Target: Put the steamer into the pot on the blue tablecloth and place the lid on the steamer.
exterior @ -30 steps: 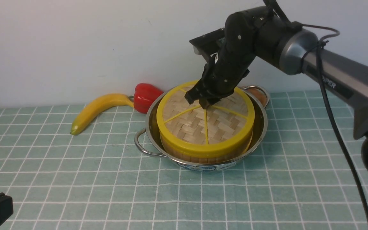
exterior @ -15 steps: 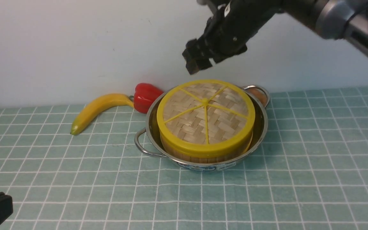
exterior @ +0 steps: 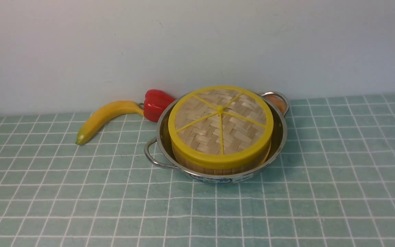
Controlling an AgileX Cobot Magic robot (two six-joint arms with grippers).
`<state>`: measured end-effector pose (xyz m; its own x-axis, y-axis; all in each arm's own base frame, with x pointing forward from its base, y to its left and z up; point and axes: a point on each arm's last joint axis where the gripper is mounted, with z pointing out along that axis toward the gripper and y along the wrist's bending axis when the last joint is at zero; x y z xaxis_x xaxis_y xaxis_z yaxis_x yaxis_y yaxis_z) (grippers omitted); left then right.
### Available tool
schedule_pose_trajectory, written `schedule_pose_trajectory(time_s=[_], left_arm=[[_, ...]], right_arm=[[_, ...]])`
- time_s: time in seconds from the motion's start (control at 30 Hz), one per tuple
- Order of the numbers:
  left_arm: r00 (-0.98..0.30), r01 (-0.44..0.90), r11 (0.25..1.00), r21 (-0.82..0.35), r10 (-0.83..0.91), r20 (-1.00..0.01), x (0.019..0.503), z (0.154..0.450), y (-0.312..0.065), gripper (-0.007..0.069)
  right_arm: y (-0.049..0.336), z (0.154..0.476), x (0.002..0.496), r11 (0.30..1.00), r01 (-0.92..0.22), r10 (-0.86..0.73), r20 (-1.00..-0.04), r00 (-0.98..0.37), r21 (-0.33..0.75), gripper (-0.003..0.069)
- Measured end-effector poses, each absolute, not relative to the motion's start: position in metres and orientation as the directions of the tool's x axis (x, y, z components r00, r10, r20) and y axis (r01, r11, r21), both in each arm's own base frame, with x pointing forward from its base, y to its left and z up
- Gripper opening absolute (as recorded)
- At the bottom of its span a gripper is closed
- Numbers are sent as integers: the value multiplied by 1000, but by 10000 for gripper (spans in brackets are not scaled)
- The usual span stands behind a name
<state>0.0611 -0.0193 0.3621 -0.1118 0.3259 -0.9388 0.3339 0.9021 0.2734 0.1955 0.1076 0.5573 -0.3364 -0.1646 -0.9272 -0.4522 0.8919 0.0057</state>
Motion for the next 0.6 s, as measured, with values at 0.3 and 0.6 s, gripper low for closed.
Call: schedule_pose_trajectory(time_s=[0.3,0.6], left_arm=[[-289,390,908,157,282,-915,92,348,-32,12],[-361,408,904,129,290,-886,109,340,-37,22]], right_arm=[[62,454,119,901,-433,-218,-861,-460,3,177],[53,321,103,896,-444,-176,-931,-320,-17,-13]])
